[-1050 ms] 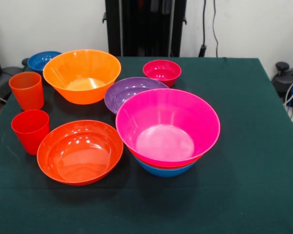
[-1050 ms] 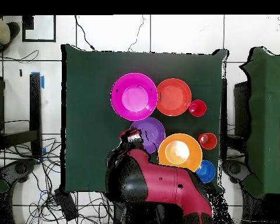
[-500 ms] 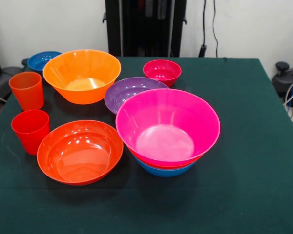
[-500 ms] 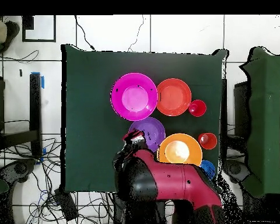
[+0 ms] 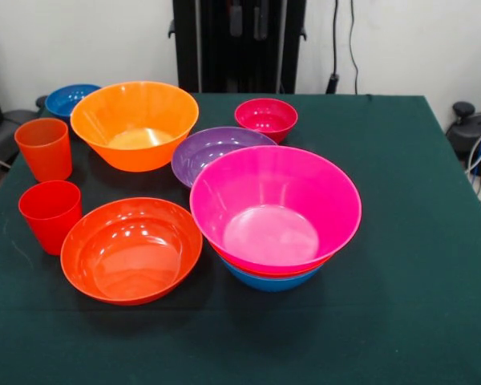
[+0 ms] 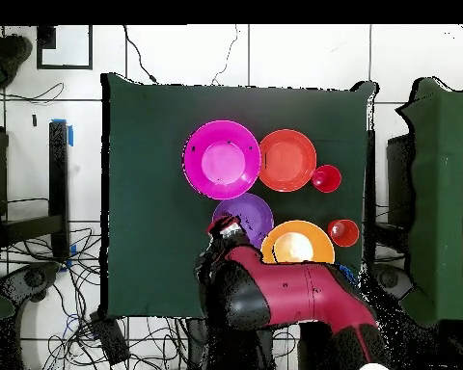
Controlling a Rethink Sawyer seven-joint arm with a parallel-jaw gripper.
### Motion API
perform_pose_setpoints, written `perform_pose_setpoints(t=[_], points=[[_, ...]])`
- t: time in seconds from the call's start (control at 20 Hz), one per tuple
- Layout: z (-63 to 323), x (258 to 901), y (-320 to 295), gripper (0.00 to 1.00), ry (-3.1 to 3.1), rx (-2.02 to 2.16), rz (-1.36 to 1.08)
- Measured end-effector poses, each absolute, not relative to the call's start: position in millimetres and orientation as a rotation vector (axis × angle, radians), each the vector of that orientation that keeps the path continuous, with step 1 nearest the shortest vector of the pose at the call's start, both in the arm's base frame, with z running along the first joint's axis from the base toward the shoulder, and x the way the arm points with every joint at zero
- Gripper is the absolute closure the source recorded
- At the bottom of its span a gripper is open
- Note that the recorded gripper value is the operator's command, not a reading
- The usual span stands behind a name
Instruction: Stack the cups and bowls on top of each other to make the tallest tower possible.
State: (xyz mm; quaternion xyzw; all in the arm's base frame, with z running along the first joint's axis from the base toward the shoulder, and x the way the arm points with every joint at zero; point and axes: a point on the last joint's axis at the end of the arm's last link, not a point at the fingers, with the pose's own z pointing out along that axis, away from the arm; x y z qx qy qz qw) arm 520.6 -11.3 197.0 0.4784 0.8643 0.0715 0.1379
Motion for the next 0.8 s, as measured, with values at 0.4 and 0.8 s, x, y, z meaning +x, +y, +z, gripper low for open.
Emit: perform_pose_setpoints(t=[0.4, 0.8], points=[[200, 519, 16, 0.00, 2.545, 1.267, 0.204], [227, 505, 82, 0.00, 2.576, 1.239, 0.225]])
